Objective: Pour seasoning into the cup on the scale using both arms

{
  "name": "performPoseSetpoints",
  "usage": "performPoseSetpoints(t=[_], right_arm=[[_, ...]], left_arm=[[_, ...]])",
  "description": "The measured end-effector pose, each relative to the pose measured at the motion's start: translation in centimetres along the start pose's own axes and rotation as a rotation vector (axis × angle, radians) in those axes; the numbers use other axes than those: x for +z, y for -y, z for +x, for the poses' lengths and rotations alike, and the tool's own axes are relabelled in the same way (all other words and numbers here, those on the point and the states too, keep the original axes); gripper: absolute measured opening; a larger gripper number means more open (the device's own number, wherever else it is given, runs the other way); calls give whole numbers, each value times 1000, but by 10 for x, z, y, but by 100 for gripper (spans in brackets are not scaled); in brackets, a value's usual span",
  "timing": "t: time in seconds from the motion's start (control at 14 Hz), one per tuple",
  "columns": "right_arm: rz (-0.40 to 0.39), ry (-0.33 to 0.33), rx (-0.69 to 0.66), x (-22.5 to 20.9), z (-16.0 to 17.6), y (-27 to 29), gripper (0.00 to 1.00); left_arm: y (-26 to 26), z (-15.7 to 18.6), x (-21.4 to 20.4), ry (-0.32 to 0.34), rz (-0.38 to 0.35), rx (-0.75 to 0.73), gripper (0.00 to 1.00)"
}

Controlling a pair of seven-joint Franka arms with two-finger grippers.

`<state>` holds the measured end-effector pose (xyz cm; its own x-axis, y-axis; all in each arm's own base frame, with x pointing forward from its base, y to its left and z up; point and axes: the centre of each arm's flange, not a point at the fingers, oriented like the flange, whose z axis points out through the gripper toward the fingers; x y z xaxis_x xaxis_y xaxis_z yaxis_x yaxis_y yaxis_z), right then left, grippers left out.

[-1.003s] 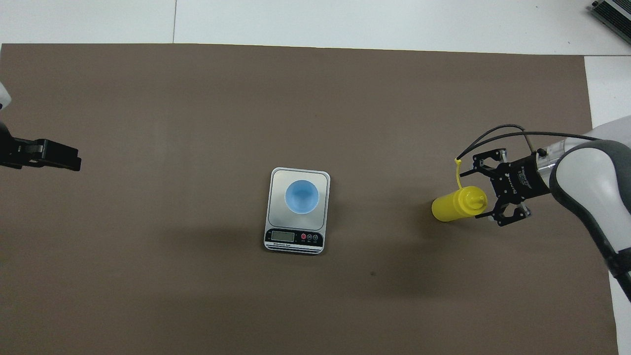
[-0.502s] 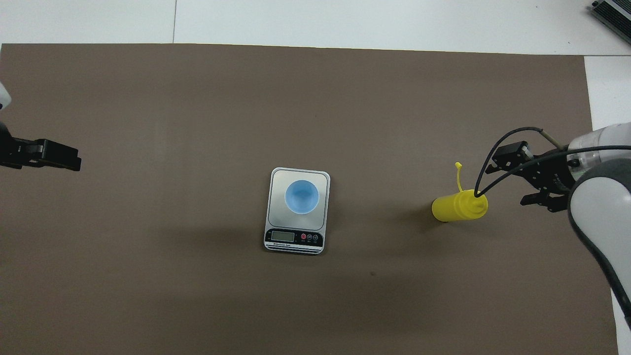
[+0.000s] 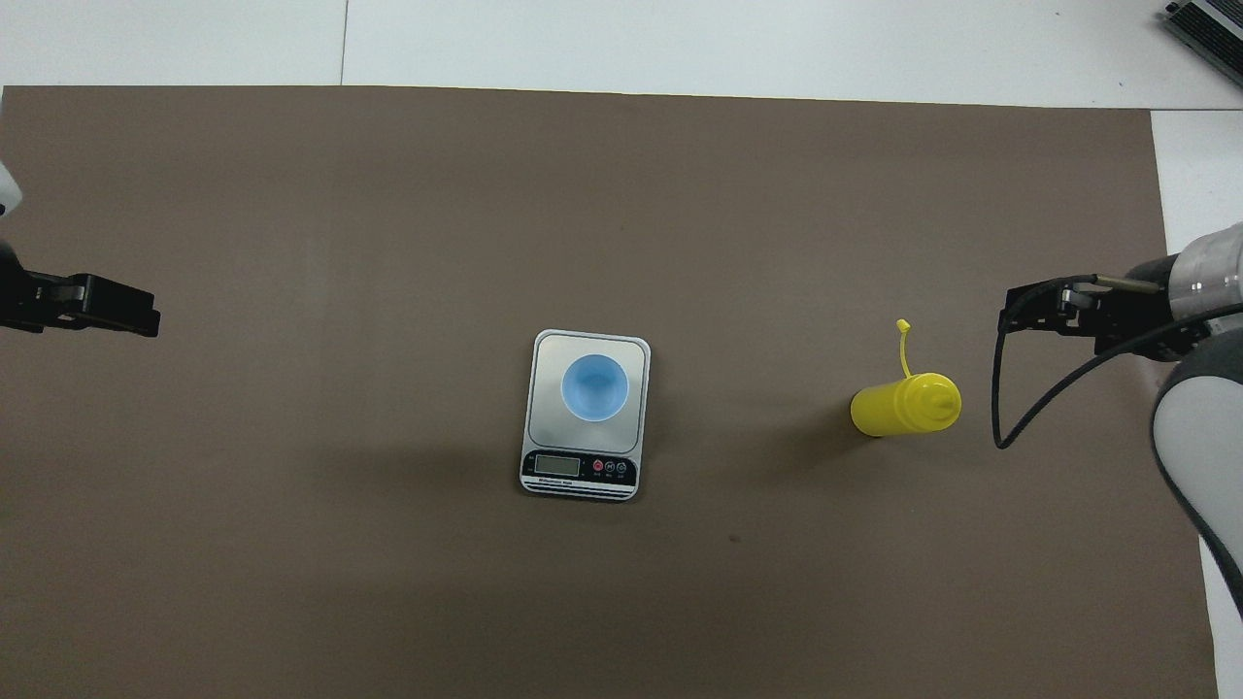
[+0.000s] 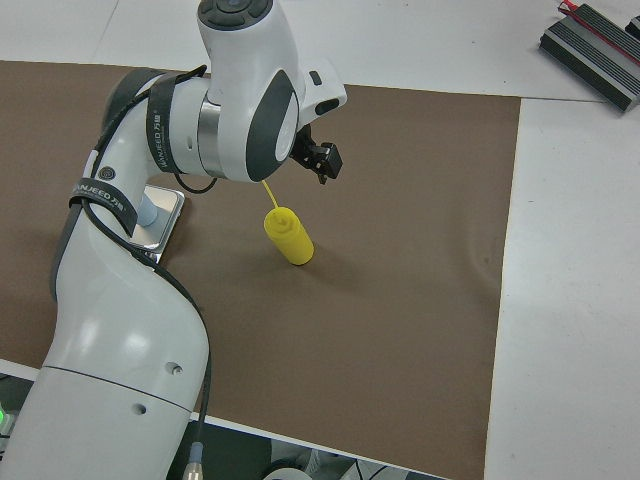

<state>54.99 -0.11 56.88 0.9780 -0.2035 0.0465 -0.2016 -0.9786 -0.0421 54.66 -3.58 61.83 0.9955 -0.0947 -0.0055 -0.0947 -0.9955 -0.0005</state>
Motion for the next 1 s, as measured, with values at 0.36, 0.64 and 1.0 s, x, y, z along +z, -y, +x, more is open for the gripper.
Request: performPoseSetpoints(t=[0.36, 0.64, 1.0], right_arm=[[-63, -28, -51, -38, 2, 17, 100], [-76, 42, -52, -39, 2, 18, 100], [-93, 120, -61, -32, -7, 22, 100]], left_arm=[[0, 0, 0, 0, 0, 0, 100], [0, 0, 0, 0, 0, 0, 100], [0, 0, 0, 0, 0, 0, 100]])
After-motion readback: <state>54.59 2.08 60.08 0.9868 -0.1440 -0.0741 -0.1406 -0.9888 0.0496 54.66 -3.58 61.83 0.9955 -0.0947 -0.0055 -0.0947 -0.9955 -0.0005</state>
